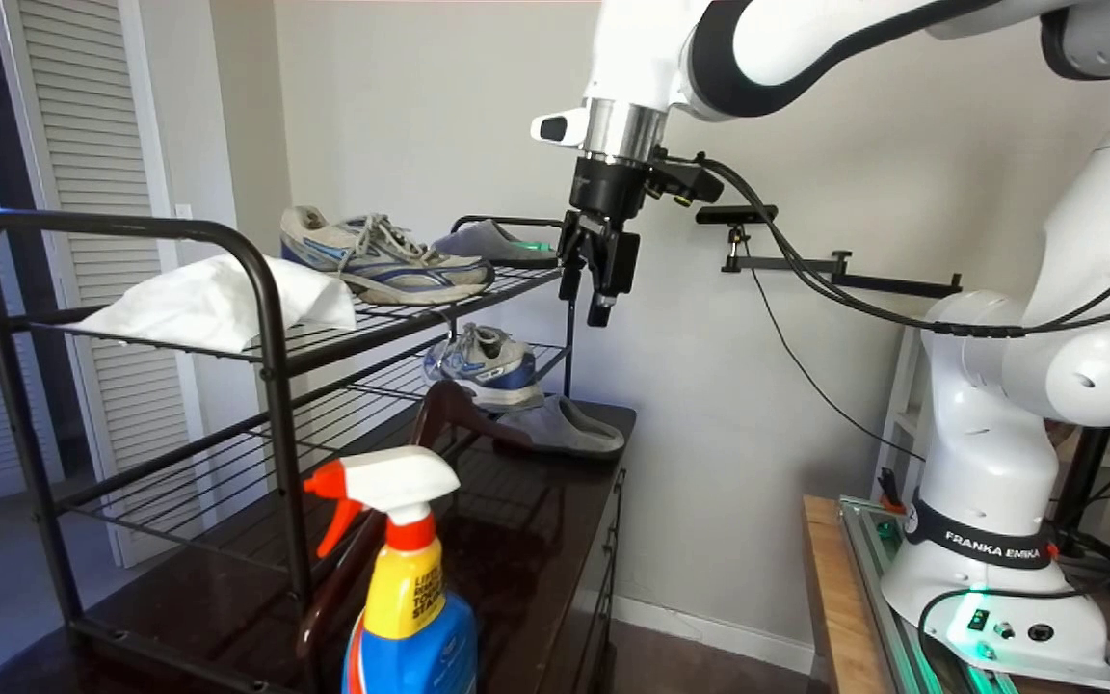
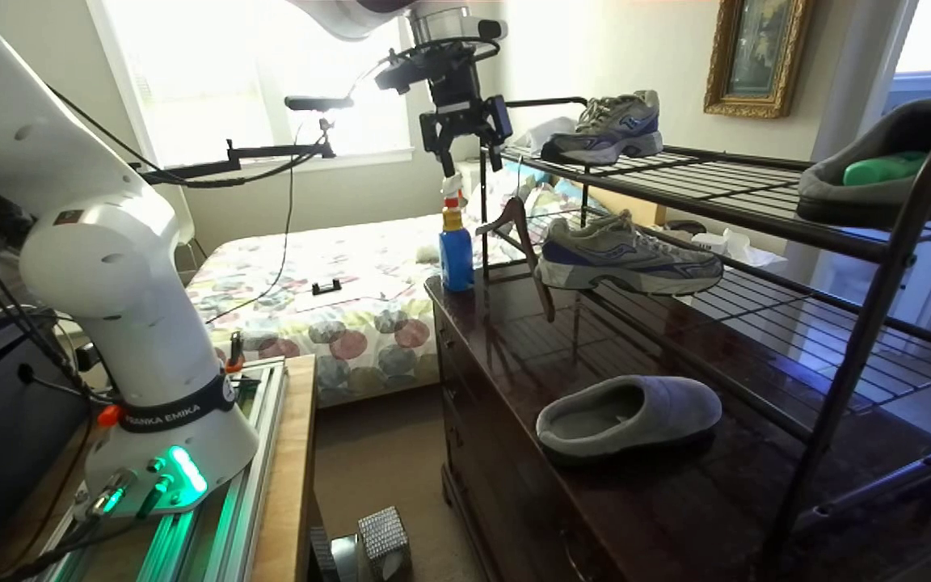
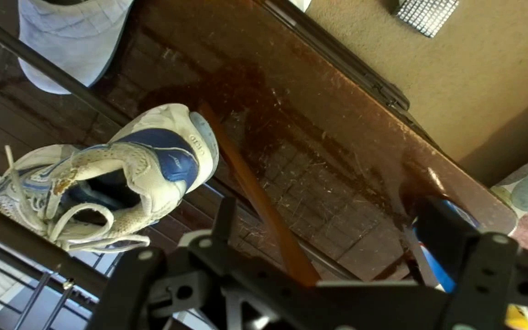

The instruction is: Put the brown hanger on the topmost shelf.

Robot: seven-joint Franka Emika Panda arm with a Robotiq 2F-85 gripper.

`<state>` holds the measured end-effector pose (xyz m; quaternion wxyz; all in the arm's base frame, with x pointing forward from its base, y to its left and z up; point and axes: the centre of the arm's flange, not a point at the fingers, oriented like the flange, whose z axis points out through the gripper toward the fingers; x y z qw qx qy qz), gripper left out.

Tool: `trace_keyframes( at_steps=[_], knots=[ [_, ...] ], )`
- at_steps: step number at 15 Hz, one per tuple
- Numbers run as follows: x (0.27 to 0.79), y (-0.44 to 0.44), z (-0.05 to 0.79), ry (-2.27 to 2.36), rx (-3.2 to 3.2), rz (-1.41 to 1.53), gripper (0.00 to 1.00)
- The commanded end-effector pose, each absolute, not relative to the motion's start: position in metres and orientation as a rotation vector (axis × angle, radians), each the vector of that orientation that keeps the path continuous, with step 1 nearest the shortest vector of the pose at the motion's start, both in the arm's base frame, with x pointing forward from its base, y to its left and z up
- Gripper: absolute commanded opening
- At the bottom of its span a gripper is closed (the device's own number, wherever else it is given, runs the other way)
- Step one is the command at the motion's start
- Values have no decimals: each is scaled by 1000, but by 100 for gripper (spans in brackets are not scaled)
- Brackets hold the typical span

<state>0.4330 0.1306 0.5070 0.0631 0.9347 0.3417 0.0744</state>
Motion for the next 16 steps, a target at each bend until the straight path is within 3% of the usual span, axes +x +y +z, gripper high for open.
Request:
trace_keyframes(
  at_steps=[1, 8, 16],
  knots=[
    [437, 158, 511, 1016, 2800, -2, 100],
    [426, 156, 490, 1040, 2815, 104, 100],
    [409, 122, 406, 1058, 2919, 737, 100]
  ],
)
